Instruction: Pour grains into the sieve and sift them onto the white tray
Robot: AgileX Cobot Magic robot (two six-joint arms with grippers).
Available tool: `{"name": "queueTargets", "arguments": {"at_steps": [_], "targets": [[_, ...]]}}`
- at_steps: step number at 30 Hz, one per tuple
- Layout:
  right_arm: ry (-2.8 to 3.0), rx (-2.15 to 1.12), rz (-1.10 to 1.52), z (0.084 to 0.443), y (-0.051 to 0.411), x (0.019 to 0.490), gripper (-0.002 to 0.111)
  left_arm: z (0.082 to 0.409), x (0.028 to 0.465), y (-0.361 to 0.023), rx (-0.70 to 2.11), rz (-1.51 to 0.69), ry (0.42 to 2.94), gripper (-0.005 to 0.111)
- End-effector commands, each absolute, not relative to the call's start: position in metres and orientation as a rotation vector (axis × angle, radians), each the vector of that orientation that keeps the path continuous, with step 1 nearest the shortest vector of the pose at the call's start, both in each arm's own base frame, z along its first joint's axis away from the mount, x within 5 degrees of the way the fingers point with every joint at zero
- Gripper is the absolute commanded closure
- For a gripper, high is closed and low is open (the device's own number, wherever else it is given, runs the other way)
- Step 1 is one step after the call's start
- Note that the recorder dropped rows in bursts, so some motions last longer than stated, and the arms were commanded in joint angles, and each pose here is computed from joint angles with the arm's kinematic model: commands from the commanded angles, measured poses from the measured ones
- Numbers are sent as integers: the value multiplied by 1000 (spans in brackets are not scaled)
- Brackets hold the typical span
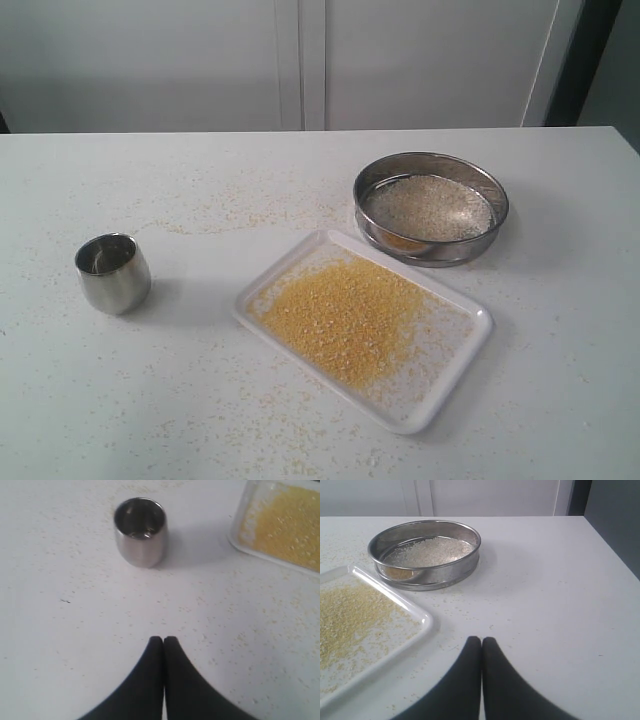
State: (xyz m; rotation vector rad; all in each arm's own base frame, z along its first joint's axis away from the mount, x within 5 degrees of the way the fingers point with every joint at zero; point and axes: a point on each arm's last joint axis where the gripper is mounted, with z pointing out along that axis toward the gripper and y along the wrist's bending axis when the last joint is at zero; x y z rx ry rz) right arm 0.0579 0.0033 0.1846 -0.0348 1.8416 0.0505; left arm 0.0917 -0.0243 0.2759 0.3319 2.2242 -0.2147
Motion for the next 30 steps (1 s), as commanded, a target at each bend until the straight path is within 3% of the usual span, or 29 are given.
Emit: {"name": "queueTargets", "arguments": {"at_steps": [1,18,30], "targets": [[1838,-47,36,183,3,58,108,272,80,-17,213,-148,2152,107],[1838,-47,36,183,3,58,108,245,52,-10,101,9,1866,107],[1838,-47,36,183,3,58,108,202,48,-16,258,-94,1787,107]]}}
